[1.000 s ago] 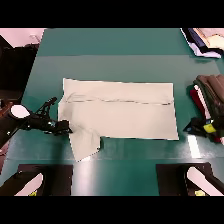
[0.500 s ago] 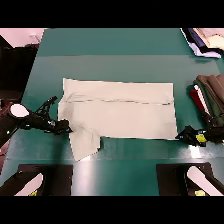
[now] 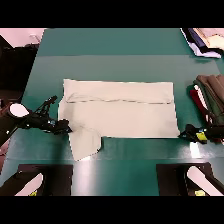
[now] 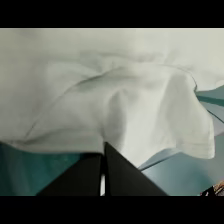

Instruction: Fold the shirts.

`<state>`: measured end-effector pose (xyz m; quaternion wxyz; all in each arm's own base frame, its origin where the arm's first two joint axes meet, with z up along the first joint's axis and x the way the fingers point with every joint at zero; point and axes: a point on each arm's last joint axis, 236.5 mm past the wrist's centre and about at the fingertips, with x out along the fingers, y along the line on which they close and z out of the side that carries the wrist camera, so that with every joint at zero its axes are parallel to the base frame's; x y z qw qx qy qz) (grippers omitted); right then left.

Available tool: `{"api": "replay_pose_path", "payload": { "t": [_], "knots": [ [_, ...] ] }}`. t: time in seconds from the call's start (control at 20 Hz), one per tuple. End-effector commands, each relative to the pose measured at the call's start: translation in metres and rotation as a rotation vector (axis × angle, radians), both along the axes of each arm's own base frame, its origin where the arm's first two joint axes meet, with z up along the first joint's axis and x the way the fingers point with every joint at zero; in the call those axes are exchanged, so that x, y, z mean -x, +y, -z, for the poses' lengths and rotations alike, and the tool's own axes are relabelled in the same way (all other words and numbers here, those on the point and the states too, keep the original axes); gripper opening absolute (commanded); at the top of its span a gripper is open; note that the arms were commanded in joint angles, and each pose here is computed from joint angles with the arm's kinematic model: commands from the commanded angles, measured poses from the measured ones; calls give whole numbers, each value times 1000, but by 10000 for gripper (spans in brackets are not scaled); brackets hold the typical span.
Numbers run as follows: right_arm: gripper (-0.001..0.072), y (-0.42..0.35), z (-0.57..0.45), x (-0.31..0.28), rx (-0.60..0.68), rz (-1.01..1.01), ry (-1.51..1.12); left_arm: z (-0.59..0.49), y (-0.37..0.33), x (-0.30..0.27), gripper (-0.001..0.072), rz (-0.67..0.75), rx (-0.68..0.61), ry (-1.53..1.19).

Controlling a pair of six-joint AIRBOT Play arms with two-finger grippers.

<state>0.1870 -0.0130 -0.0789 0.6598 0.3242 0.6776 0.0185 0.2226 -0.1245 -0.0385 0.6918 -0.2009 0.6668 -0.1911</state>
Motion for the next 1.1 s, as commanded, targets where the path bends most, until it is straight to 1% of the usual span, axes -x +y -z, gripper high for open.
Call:
{"api": "replay_pose_path", "payload": {
  "t": [0.0, 0.15, 0.25, 0.35, 0.4, 0.45, 0.55, 0.7, 0.8, 1.05],
  "knots": [
    [14, -14, -29, 11, 58, -51, 37, -17, 1, 16, 23, 69, -5, 3],
    [14, -35, -69, 32, 206, -66, 60, -45, -7, 44, 23, 89, 33, 15],
    [13, -42, -89, 40, 281, -36, 44, -72, -24, 67, 23, 121, 125, 27],
    [13, -38, -100, 28, 299, 0, -44, -93, -36, 69, 24, 118, 190, -27],
    [13, -33, -104, 17, 292, 3, -101, -100, -36, 63, 24, 116, 187, -61],
    [13, -28, -108, 5, 292, -6, -158, -105, -33, 50, 24, 98, 169, -112],
    [13, -19, -113, -16, 294, -27, -237, -121, -23, 7, 24, 29, 114, -288],
    [13, -10, -122, -51, 312, -70, -291, -136, -4, -40, 24, -67, 40, -459],
    [13, -6, -126, -79, 310, -90, -313, -133, 1, -60, 24, -111, 33, -487],
    [13, -2, -111, -128, 283, -138, -273, -107, 16, -114, 25, -229, 4, -503]
  ]
}}
